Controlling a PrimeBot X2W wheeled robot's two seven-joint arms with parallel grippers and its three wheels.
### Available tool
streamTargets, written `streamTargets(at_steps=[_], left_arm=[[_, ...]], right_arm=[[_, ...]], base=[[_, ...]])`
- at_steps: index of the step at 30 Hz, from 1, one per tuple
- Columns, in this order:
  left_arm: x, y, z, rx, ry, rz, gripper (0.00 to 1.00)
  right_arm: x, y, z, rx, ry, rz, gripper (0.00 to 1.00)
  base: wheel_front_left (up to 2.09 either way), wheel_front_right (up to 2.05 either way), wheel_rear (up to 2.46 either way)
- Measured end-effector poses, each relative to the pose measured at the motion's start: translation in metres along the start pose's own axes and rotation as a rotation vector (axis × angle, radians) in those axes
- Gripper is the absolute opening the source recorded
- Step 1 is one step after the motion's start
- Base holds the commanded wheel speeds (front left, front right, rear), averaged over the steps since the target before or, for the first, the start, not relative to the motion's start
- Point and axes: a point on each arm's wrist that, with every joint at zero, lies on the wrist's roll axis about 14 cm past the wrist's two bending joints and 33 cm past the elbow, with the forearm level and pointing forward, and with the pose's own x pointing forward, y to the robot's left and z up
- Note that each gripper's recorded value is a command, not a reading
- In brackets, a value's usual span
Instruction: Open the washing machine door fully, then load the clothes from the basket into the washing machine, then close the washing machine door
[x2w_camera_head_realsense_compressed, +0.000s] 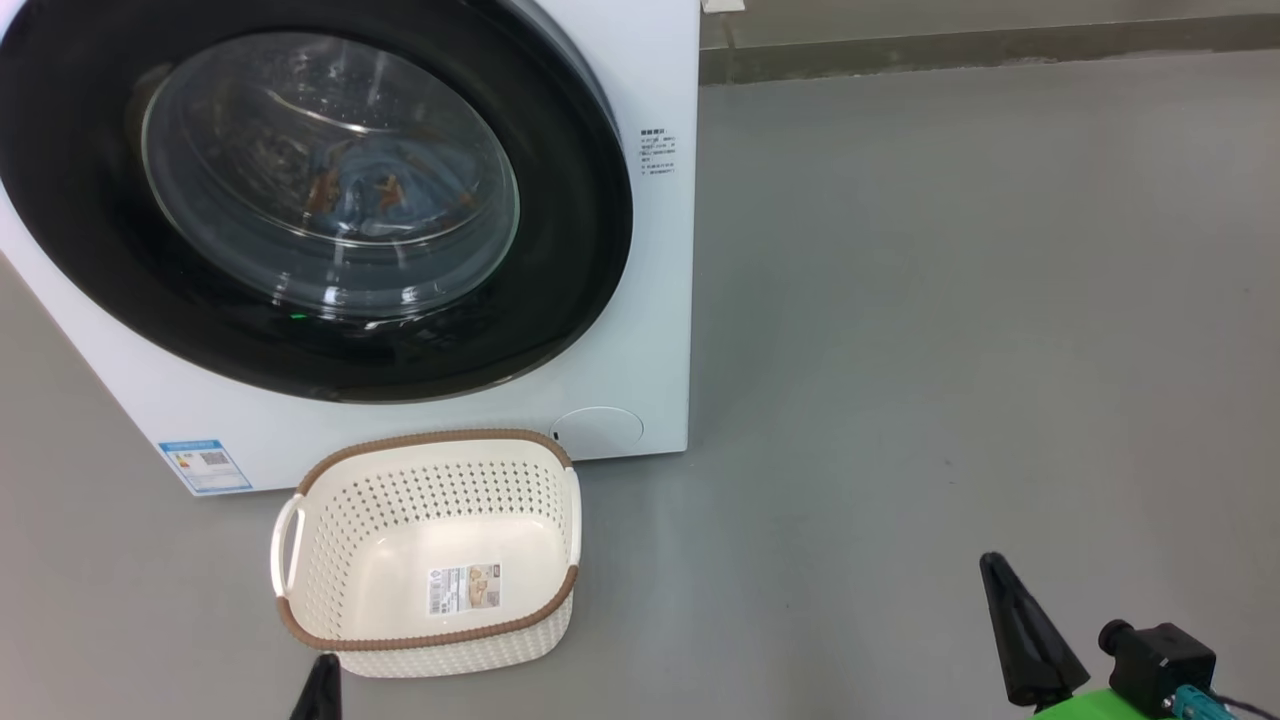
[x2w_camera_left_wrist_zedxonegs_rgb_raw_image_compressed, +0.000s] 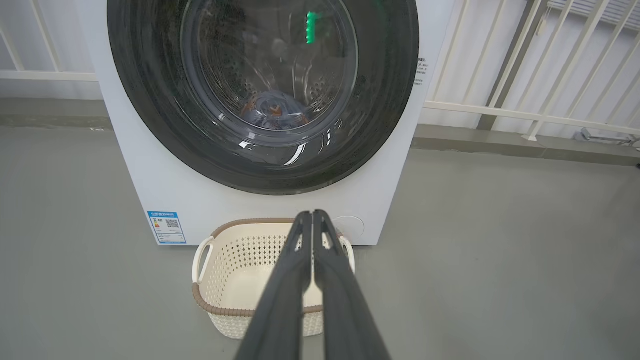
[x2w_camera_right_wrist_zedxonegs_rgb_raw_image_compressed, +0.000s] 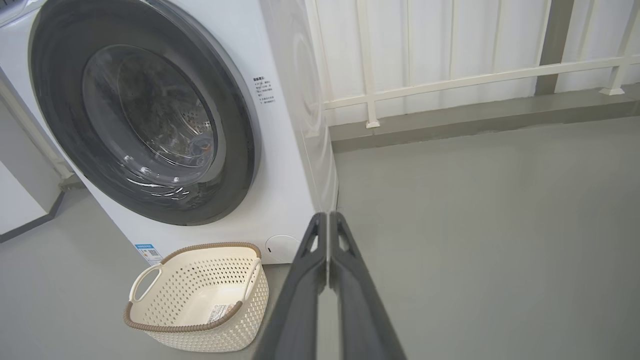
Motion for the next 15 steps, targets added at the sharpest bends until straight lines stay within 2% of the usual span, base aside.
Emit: streamTargets(at_steps=[15], left_arm=[[0.0003, 0.0074, -0.0091, -0.159, 0.039, 0.047, 0.00]], right_arm=[[-0.0046, -0.0093, -0.0124, 0.144, 0.051, -0.052, 0.00]], base=[[0.00, 0.00, 0.00]])
